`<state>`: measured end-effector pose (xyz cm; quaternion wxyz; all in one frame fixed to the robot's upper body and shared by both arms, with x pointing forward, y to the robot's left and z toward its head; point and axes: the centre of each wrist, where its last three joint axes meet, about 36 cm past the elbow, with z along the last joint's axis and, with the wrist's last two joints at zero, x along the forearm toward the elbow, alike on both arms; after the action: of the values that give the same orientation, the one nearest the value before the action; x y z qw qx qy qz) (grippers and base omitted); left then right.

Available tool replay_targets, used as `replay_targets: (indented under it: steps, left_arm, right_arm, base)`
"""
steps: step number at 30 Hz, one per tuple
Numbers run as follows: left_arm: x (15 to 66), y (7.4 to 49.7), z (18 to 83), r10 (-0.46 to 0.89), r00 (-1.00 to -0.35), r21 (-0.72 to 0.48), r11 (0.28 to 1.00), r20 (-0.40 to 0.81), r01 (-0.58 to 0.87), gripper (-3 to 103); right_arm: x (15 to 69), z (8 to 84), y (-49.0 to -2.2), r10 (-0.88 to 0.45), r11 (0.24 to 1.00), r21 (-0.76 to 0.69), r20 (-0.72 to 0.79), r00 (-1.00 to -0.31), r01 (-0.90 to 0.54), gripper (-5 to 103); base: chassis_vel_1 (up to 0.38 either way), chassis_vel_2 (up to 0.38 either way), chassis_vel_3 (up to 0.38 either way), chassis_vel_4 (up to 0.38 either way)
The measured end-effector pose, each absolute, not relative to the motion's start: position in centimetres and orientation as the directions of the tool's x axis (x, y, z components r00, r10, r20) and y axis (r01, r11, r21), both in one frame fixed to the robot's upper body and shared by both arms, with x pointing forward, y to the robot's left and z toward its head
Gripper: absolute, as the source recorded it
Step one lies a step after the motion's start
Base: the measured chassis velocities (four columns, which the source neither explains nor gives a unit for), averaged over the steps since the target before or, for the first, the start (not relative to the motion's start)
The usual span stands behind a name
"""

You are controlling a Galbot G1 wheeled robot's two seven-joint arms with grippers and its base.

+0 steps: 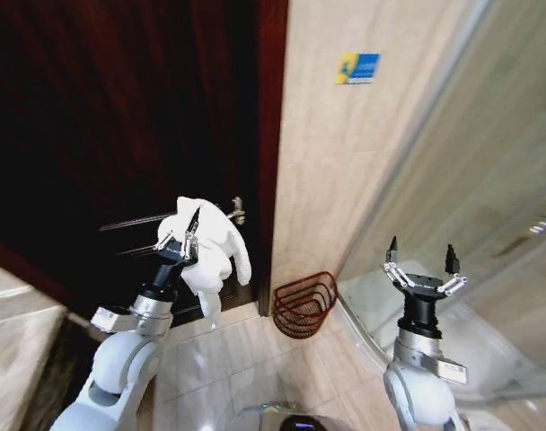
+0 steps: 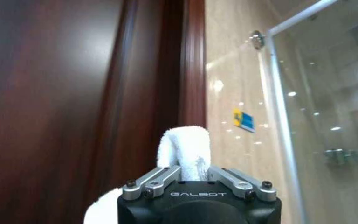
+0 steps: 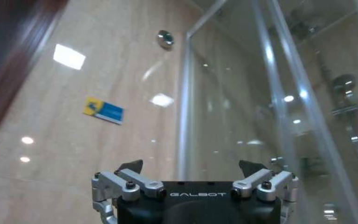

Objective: Discard the used towel into the hamper.

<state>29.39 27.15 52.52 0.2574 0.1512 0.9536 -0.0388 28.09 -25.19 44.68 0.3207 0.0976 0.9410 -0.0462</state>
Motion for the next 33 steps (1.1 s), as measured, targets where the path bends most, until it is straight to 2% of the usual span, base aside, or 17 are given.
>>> replay_targets:
  steps: [33]
  left_arm:
    - [30.2,27.1,51.3,0.267,-0.826,-0.004,0.951,-0.497,0.31,3]
  right_arm:
    - [27.9,44.4,-25.3,0.15,0.977,-0.03,-0.614,-0.775,0.212,100]
  base:
    - [-0.123,-0.122,-0.125,-0.122]
